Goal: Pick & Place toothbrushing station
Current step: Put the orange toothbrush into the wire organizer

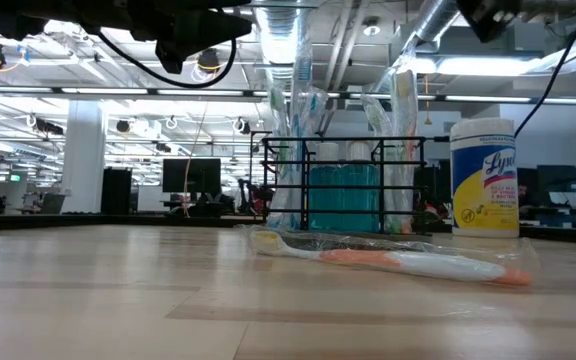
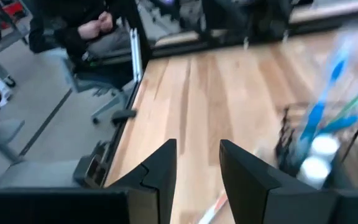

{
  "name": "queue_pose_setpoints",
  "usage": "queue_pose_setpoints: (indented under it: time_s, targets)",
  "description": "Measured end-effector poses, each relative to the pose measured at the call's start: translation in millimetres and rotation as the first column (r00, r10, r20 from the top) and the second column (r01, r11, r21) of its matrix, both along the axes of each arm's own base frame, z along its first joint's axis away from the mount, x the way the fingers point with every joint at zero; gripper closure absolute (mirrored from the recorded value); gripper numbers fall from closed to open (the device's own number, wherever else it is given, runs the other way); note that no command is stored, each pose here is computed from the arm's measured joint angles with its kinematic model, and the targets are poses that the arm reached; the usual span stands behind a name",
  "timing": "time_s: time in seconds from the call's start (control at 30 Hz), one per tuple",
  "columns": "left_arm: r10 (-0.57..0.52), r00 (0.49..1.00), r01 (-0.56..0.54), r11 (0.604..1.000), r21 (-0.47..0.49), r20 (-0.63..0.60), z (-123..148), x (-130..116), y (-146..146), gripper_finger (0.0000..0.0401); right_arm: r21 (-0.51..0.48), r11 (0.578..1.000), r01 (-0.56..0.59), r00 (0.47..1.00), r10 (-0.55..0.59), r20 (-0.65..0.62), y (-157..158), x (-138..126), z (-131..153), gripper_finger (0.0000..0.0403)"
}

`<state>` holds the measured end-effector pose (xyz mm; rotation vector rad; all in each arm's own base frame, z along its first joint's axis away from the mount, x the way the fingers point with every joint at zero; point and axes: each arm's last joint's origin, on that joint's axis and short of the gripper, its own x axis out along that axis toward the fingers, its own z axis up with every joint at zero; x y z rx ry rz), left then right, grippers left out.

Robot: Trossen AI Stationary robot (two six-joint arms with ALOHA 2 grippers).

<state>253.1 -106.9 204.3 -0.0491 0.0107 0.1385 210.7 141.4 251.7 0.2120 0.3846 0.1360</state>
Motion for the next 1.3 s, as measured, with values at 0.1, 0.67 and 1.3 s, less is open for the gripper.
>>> queue_pose_setpoints:
  time_s: [0.1, 0.67, 1.3]
  targets:
    - [0.000, 1.000, 0.000, 1.000, 0.000, 0.000, 0.0, 0.0, 0.0, 0.0209, 0.016, 1.000, -0.005, 0.998, 0.006, -0.059, 9.6, -2.5, -10.3, 0.0290]
    - [0.000, 1.000, 0.000, 1.000, 0.001, -0.002, -0.2, 0.1, 0.1, 0.0211, 0.098, 0.990, 0.101, 0.956, -0.069, -0.287, 43.8, 16.0, -84.2, 0.0290]
    - [0.001, 1.000, -0.001, 1.000, 0.002, -0.004, -0.5, 0.1, 0.1, 0.0218, 0.042, 0.994, 0.104, 0.935, -0.083, -0.346, 64.5, 50.4, -126.5, 0.0290]
